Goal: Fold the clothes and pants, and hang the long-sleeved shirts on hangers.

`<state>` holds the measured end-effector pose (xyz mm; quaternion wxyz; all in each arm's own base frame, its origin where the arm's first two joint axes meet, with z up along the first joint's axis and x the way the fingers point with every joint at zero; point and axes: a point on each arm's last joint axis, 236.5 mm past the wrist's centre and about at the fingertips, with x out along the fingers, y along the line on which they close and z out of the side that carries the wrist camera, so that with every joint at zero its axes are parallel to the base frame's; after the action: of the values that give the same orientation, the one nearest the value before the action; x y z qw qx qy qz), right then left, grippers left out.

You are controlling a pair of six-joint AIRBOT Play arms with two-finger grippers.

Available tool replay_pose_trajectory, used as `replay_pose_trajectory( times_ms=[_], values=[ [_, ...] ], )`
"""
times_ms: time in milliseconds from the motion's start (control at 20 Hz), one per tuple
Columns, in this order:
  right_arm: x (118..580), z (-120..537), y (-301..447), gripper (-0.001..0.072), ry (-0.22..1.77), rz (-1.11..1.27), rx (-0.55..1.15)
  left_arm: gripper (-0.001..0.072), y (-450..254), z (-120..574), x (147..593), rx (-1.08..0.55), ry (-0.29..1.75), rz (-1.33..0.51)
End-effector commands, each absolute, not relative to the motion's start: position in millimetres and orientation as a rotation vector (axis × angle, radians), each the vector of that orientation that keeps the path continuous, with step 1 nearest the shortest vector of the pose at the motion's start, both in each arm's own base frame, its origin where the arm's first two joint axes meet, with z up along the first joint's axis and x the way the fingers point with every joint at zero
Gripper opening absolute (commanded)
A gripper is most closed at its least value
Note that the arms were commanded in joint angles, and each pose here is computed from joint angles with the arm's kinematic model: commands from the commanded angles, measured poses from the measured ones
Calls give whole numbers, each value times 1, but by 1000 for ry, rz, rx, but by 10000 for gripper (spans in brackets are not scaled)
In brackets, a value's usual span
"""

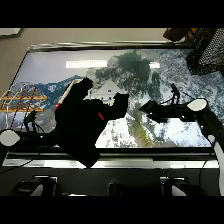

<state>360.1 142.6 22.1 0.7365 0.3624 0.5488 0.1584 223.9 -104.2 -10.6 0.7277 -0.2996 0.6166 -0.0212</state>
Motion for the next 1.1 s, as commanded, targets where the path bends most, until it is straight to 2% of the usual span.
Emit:
replay_pose_trajectory(
  times_ms=[0,250,650,700,900,950,1050],
  values=[
    [388,-20,165,676,1229,331,955,32,-102,-20,231,-667,1364,-25],
    [391,-87,225,681,1290,303,980,32,-102,-27,232,-670,1387,-13],
    [414,-98,242,662,1196,211,1092,32,-102,-27,235,-671,1378,-12],
    [414,-98,243,616,1197,212,1093,33,-101,-27,236,-672,1373,-12],
    [408,-90,246,204,1211,257,1053,33,-101,-25,239,-673,1359,-13],
    [409,-79,246,69,1192,271,1051,33,-101,-24,239,-673,1358,-15],
    [419,-50,241,49,1105,292,1031,33,-101,-19,243,-672,1345,-19]
  ],
)
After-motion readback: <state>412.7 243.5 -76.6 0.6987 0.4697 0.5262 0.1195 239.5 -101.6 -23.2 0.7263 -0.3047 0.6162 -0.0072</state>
